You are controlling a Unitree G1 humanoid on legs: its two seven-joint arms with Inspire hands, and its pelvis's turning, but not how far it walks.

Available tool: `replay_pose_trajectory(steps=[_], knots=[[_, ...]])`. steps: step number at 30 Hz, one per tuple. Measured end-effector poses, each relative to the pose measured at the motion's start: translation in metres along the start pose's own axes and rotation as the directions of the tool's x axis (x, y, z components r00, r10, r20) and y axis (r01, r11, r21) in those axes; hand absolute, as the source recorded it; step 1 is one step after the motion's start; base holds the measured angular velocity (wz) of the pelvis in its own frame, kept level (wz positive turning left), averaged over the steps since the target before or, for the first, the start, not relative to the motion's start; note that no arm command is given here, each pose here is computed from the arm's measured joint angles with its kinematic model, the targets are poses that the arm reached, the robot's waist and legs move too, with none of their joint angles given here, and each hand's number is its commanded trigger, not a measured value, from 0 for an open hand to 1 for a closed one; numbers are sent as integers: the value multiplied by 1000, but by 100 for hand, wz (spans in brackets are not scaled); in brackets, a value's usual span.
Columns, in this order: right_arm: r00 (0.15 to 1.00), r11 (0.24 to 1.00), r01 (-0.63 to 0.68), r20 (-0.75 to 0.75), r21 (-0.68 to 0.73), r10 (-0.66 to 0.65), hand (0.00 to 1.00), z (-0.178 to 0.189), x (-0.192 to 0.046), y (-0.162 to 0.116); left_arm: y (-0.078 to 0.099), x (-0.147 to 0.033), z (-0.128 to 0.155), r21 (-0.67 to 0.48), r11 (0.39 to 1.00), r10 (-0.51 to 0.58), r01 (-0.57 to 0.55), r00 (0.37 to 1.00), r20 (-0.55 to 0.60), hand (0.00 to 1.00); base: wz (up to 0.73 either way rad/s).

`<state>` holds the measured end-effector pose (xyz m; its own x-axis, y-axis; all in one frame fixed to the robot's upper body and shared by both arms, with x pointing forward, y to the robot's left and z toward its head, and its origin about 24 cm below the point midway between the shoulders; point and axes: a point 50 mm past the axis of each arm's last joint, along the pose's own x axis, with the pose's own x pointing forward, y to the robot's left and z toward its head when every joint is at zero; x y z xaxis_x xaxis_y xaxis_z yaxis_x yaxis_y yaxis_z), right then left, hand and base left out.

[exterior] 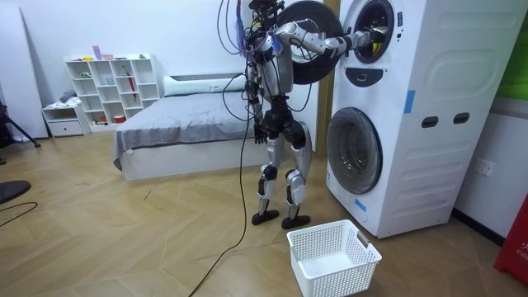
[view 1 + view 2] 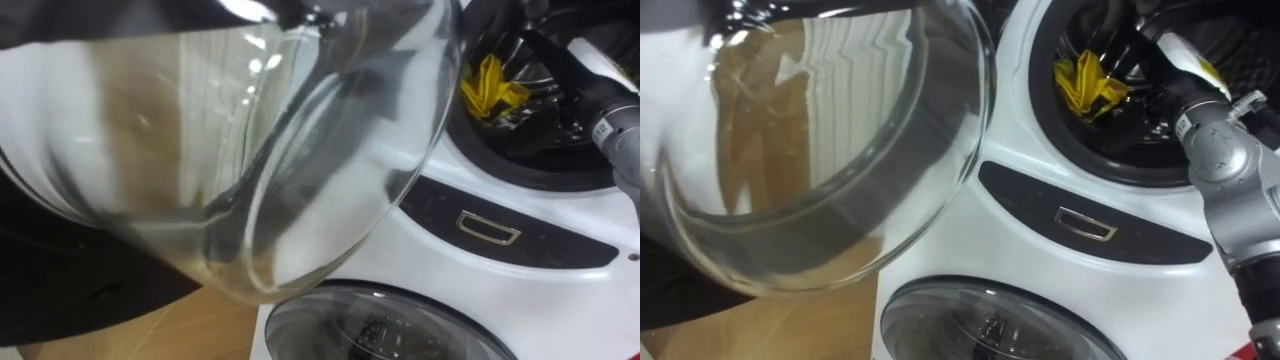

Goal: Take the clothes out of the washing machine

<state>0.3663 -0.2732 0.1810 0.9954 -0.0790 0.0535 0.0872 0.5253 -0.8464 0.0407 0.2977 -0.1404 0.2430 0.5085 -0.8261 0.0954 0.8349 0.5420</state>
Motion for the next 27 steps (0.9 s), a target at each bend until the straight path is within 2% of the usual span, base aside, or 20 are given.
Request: replay_pose_trajectory(steps=[13, 14, 15, 25, 27], knots=[[1000, 1000, 12, 6, 1, -12, 0, 4, 1, -3, -1, 0, -1, -1, 1000, -5, 5, 1000, -8, 0, 0], [1000, 1000, 11, 7, 0, -11, 84, 4, 1, -3, -1, 0, -1, -1, 1000, -6, 6, 1000, -7, 0, 0], [1000, 1000, 11, 7, 0, -11, 99, 4, 1, -3, -1, 0, -1, -2, 1000, -7, 7, 1000, -6, 0, 0], [993, 989, -108, 32, -96, 112, 100, 14, 2, 8, 4, 4, 0, 31, 999, -19, 19, 1000, -20, 0, 0], [994, 990, -99, 25, -99, 102, 100, 15, 3, 7, 5, 4, 0, 32, 999, -17, 18, 1000, -20, 0, 2]])
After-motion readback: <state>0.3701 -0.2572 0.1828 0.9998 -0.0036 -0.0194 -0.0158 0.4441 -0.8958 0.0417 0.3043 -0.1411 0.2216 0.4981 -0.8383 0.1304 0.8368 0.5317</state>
